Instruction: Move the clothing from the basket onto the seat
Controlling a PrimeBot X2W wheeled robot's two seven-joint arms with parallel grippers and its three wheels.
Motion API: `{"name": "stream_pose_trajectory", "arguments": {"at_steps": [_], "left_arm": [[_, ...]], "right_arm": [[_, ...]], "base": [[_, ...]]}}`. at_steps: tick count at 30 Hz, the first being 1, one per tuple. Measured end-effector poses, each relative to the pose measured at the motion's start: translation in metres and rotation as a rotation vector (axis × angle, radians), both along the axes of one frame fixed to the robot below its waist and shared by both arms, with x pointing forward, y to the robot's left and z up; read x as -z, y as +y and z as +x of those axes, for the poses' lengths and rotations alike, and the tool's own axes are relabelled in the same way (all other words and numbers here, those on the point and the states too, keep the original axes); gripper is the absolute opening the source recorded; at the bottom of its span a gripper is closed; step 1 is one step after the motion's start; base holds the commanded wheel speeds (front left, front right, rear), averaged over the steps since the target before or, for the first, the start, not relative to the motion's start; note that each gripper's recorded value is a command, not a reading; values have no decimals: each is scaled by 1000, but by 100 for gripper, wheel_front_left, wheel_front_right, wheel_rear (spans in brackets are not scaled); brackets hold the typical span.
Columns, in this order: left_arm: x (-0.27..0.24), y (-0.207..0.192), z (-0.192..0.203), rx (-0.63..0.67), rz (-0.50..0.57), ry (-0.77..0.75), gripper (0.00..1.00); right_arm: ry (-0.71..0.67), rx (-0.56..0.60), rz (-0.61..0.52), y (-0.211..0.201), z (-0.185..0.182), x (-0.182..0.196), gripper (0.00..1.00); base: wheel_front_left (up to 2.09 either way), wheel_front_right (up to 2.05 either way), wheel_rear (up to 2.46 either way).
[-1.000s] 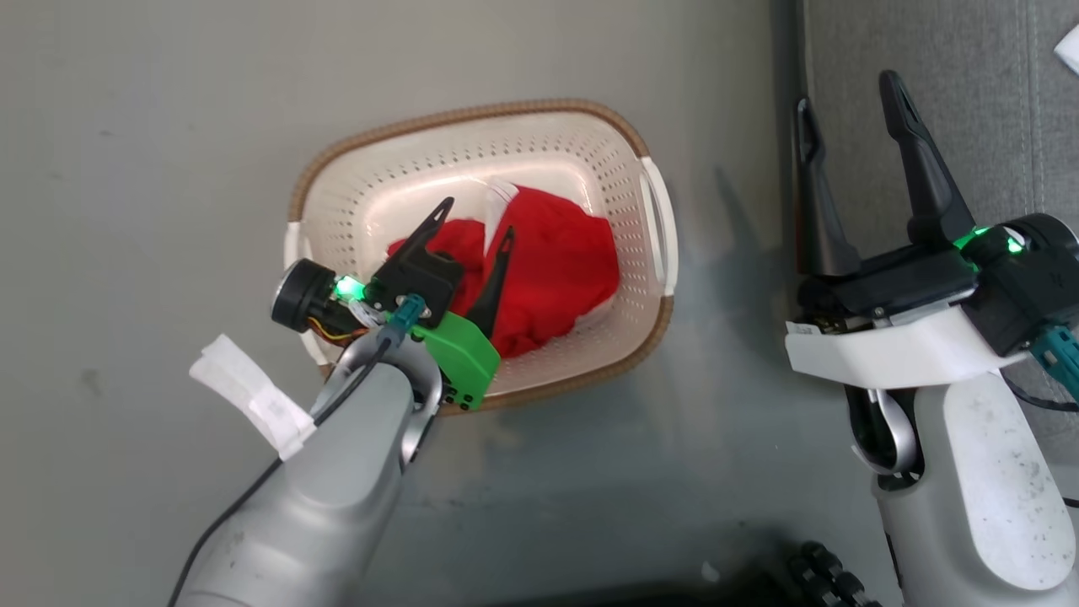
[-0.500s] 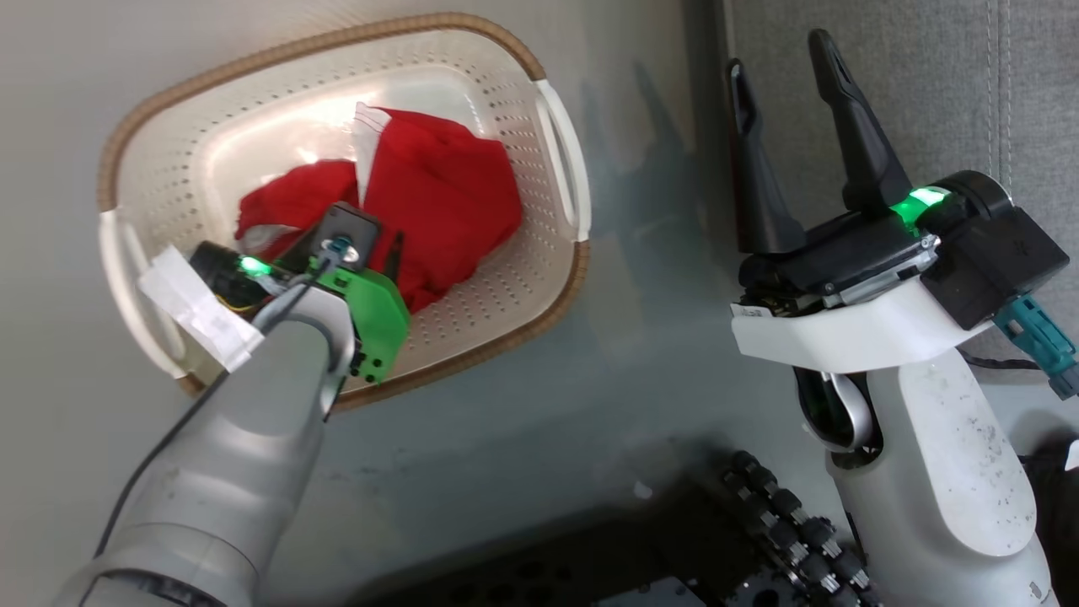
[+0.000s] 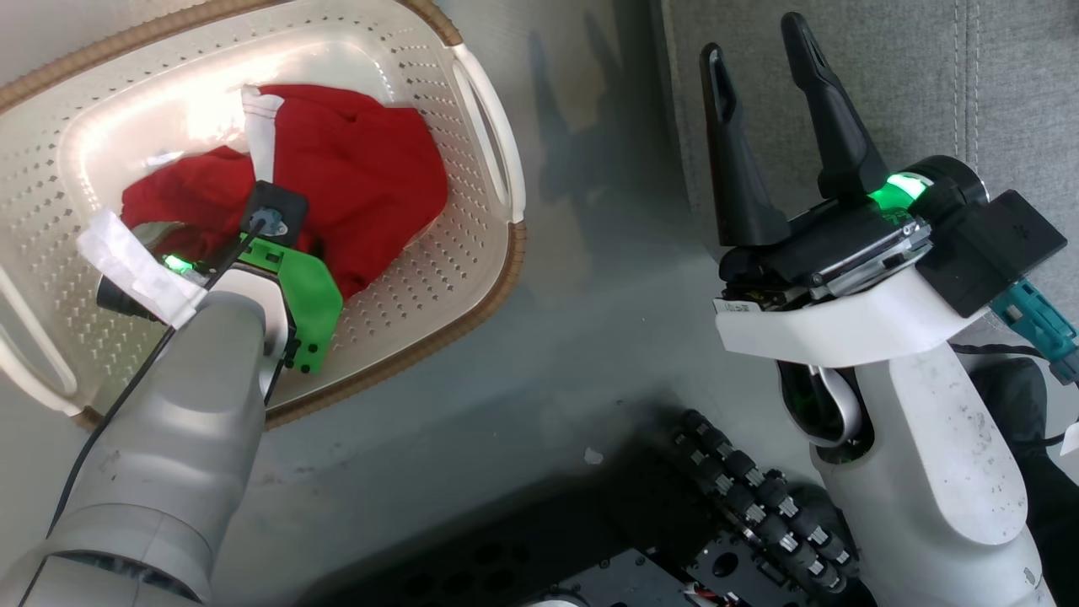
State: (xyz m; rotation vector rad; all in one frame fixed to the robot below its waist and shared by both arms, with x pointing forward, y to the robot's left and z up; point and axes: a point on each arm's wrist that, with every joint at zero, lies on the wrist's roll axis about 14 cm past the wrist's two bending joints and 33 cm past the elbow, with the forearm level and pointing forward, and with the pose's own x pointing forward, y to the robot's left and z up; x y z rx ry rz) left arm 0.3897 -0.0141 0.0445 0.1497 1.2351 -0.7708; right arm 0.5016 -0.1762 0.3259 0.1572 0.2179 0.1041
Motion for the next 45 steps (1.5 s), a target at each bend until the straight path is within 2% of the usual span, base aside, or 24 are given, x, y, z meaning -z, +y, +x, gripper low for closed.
{"name": "stream_pose_trajectory", "arguments": {"at_steps": [5,6,7,15,24,38,45], "left_arm": [[6,-2,-4,9,10,53,100],[6,-2,-5,10,12,62,34],[6,-1,-5,10,11,64,0],[0,5,4,19,28,32,0],[-42,-10,35,-63,-65,-110,0],[-151,-15,70,-204,-243,-372,0],[-226,-19,91,-269,-353,-530,0]], "right_arm": [[14,9,-5,-4,-2,4,100],[14,10,-5,-4,-2,4,100],[12,9,-5,-4,-2,4,100],[-16,8,-7,-4,4,-6,100],[-51,14,-36,-7,1,-27,100],[-123,30,-55,-5,-21,-77,100],[-167,31,-55,-2,-36,-105,100]], "base": [[0,0,0],[0,0,0],[0,0,0],[0,0,0],[0,0,0],[0,0,0],[0,0,0]]}}
